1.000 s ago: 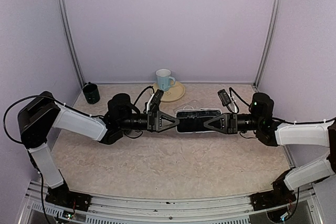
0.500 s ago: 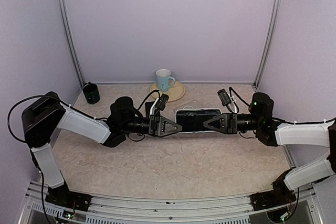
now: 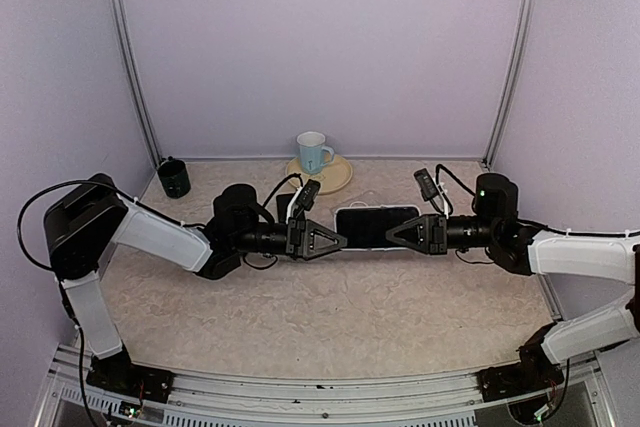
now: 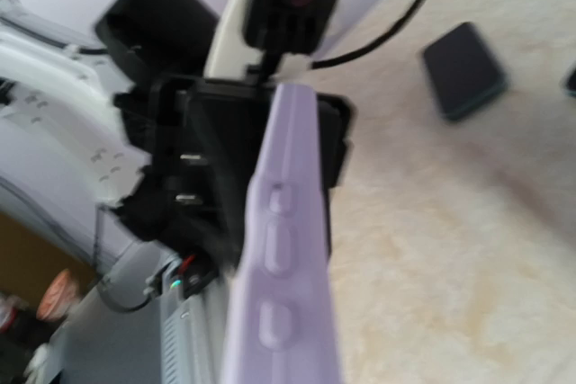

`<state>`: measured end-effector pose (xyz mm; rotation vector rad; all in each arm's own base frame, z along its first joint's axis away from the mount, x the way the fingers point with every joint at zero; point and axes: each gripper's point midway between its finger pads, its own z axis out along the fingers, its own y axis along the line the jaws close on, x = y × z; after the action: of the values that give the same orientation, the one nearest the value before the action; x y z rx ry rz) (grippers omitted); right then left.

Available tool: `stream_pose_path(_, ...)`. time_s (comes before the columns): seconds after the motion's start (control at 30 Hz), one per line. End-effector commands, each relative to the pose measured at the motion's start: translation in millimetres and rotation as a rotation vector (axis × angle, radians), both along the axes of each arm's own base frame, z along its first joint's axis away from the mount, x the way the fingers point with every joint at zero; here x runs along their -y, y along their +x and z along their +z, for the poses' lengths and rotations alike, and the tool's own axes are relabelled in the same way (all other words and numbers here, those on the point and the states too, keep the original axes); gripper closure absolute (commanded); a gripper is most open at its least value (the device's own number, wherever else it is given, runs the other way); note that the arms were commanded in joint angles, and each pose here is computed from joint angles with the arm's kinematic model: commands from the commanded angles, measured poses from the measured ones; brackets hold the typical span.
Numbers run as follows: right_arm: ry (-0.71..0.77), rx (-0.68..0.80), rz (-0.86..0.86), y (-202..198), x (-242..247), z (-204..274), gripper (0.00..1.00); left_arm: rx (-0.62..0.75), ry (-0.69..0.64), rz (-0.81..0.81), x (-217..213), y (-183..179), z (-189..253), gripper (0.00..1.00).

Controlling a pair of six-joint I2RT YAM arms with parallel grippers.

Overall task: Put the phone into the phone case
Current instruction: Press the phone with the phone case, then adjust the phone with the phone case.

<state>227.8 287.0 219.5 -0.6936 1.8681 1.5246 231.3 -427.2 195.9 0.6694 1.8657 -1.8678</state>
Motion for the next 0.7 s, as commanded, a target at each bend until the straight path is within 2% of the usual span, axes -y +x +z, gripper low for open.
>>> stream_pose_path(0.0,0.003,0.034,-0.118,19,5,14,1.0,0.01,0.009,0.084,1,20,9,0.57)
stream_pose_path(0.2,-0.016,-0.107,-0.179,35,3,16,1.0,0.199,0.24,0.302,-13,50,-2,0.32)
stream_pose_path(0.3,-0.025,-0.192,-0.188,39,1,11,1.0,0.348,0.336,0.398,-20,56,8,0.22)
stream_pose_path(0.43,-0.024,-0.267,-0.203,41,-1,7,1.0,0.546,0.467,0.48,-20,53,15,0.02)
stream_pose_path(0.67,-0.055,-0.343,-0.235,46,0,-5,1.0,0.921,0.593,0.549,-9,33,16,0.01)
